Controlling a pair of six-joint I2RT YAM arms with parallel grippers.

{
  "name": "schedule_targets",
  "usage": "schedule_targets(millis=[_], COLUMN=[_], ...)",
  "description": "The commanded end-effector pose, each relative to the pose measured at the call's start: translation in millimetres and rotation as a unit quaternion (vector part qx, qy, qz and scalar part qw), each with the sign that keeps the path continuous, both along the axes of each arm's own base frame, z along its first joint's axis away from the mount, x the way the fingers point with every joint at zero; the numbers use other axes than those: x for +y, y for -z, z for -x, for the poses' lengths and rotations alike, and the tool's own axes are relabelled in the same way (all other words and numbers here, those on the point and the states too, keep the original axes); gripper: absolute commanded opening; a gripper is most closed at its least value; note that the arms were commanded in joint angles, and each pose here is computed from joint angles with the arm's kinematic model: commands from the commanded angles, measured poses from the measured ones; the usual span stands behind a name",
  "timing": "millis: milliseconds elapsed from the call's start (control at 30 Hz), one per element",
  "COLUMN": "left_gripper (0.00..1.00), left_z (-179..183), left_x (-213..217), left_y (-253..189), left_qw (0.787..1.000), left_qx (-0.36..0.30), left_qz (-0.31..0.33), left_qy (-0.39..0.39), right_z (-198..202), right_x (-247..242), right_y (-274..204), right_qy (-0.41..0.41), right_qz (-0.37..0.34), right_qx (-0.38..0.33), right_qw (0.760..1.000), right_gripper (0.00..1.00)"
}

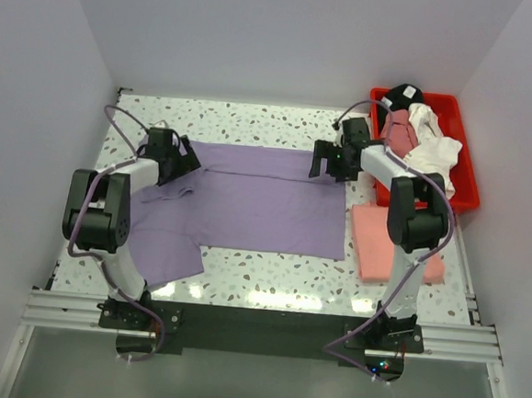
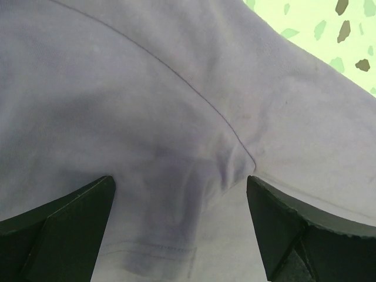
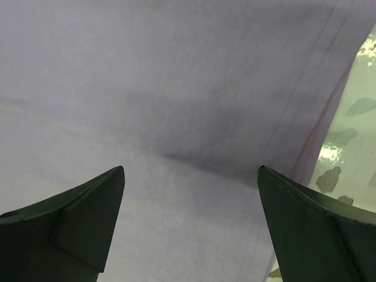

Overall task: Fold and stack the t-shirts
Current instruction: Fold the tshirt

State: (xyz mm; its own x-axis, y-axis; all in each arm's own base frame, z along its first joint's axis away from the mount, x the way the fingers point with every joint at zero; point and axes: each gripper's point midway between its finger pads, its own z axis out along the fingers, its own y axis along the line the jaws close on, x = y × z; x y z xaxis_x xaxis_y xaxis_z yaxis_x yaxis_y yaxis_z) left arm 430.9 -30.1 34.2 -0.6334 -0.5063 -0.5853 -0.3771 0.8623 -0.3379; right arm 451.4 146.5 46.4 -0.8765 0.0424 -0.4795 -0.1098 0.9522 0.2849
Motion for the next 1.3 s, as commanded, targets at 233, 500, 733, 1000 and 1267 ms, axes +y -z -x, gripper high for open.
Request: schedule_targets(millis=[233,500,733,1000,1267], left_gripper=[1.00,1.00,1.00,1.00,1.00], left_z=[-35,-80,-115,-34,151], left_x=[3,18,30,30,11], left_y=[14,22,-16,-82,-14], left_qw=[1.000,1.000,1.000,0.998,0.987], left_qx=[0.000,0.005,-0.028,-0.027,0.104], left_qz=[0.011,0.010,-0.003,0.012,0.026], left_qy=[0.019,0.009,0.008,-0.053,-0.120], right_z=[-41,-76,-105,-67,45], right_x=[-17,-27,-21,-15,-19], right_y=[31,46,8,-74,-66], right_qy=[0.029,0.046,0.032,0.032,0.050], right_qz=[0.063,0.074,0.068,0.020,-0.003], right_qx=[0.019,0.023,-0.019,-0.083,-0.047], right_qw=[0.997,0.996,0.997,0.996,0.998], right_gripper=[0.99,0.99,0.99,0.99,0.99])
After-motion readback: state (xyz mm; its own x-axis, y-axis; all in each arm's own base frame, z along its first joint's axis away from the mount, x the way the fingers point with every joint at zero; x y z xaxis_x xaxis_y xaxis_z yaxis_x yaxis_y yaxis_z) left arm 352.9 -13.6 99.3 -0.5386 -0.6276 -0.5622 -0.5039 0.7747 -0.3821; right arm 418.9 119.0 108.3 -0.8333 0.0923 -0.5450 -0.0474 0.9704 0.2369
